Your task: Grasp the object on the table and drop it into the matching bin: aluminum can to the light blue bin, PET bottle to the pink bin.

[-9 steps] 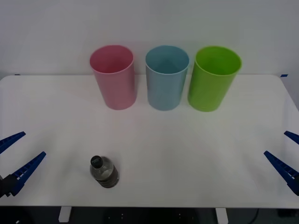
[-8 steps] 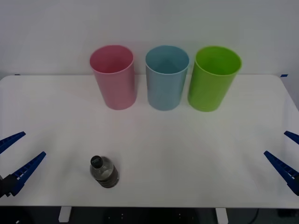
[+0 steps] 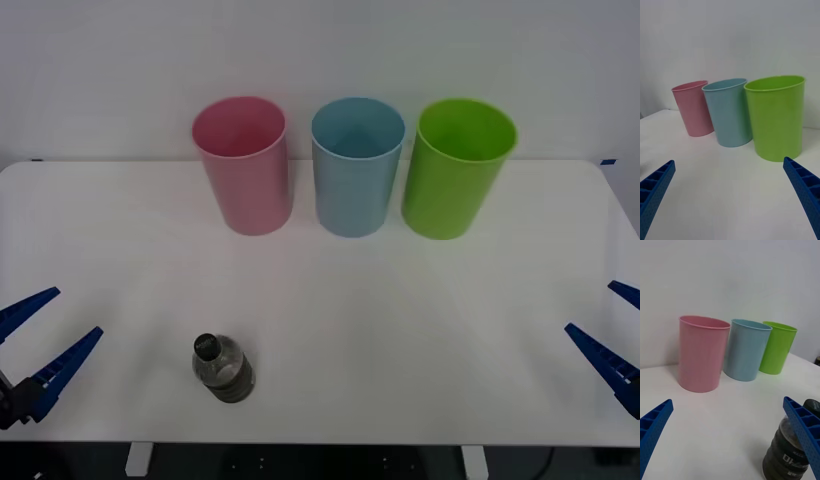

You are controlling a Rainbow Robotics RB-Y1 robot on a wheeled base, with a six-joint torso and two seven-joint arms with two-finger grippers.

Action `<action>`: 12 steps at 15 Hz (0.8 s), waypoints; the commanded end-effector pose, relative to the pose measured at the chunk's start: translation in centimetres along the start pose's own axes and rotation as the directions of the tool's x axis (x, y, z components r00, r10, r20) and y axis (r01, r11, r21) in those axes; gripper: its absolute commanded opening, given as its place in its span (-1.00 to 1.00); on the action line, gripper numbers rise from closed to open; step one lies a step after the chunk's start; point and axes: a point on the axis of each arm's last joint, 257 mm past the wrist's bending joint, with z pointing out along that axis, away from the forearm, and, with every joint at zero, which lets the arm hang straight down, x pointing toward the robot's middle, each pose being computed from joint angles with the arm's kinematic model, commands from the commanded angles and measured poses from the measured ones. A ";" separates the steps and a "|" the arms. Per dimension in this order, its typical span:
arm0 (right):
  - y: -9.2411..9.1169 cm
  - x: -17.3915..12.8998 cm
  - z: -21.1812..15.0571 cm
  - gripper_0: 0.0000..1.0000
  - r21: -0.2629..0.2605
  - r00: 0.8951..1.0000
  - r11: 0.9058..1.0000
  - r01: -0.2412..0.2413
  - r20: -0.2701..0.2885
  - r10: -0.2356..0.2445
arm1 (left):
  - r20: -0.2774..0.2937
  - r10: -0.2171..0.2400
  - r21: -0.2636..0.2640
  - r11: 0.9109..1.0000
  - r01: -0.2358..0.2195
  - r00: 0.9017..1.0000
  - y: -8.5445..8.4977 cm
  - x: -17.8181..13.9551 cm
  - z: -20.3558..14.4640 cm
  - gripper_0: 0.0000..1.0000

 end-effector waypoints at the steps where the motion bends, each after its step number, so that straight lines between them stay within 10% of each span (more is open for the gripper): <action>1: 0.0 0.0 0.0 1.00 0.000 1.000 1.000 0.000 0.000 0.000 | -0.029 0.006 -0.003 1.000 -0.006 1.000 0.0 0.7 -0.8 1.00; 12: 0.0 0.0 0.0 1.00 0.000 1.000 1.000 0.000 0.000 0.000 | -0.155 0.070 0.160 0.986 -0.044 0.986 -2.7 4.5 -1.6 1.00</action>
